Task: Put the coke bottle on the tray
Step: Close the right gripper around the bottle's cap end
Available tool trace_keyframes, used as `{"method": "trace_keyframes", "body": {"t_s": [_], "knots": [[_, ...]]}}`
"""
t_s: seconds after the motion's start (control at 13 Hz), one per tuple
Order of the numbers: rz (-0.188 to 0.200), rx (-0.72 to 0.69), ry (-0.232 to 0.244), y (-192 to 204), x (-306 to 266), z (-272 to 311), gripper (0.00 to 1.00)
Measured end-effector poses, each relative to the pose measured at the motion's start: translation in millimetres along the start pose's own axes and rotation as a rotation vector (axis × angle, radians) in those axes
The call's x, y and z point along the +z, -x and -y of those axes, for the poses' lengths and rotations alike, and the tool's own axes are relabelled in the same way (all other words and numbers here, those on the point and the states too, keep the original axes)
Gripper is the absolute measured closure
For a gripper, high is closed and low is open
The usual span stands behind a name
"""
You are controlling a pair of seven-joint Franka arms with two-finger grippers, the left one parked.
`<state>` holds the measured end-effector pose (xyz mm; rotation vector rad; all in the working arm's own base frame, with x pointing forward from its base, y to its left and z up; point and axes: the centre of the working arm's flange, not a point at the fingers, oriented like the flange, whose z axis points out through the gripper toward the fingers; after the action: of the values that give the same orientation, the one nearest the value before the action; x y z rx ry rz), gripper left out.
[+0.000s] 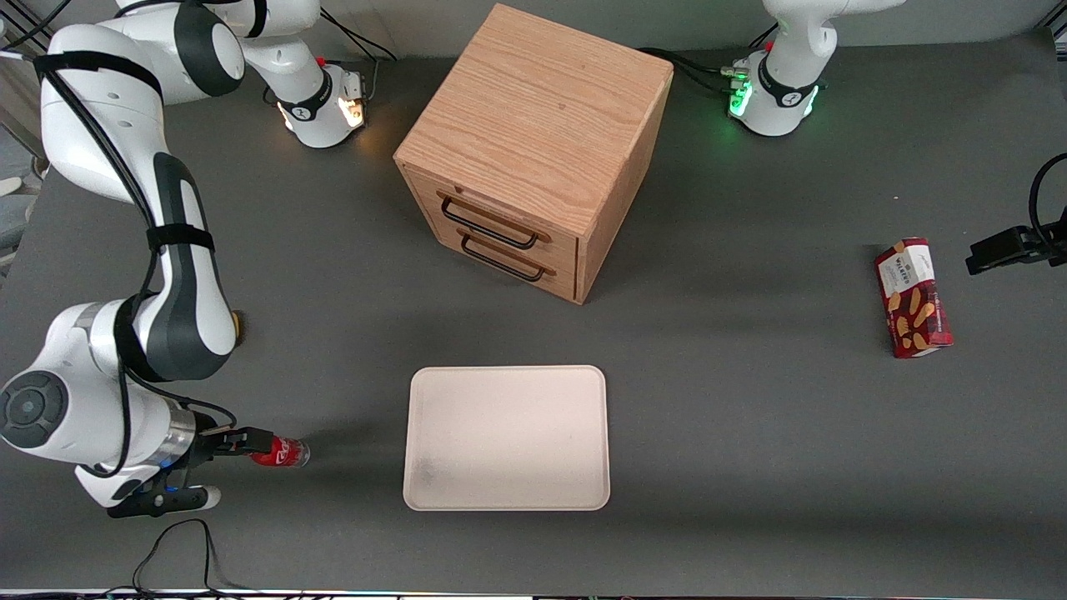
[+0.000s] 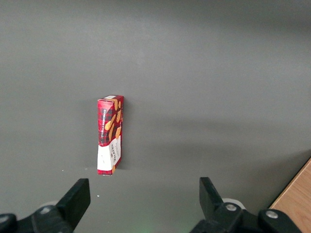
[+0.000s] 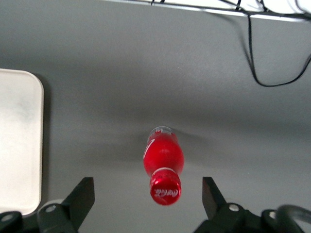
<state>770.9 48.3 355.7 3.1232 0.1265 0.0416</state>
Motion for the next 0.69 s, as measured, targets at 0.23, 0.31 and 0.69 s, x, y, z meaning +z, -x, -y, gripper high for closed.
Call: {"method": "trace_keyframes", "body": {"t_s": [0.23, 0.31, 0.69], "knots": [[0.023, 0.001, 0.001, 0.1, 17.5, -1.0, 0.04], [0.025, 0.001, 0.002, 0.2, 18.9, -2.0, 0.04], [0.033, 0.006, 0.005, 1.0, 21.2, -7.1, 0.05]]}}
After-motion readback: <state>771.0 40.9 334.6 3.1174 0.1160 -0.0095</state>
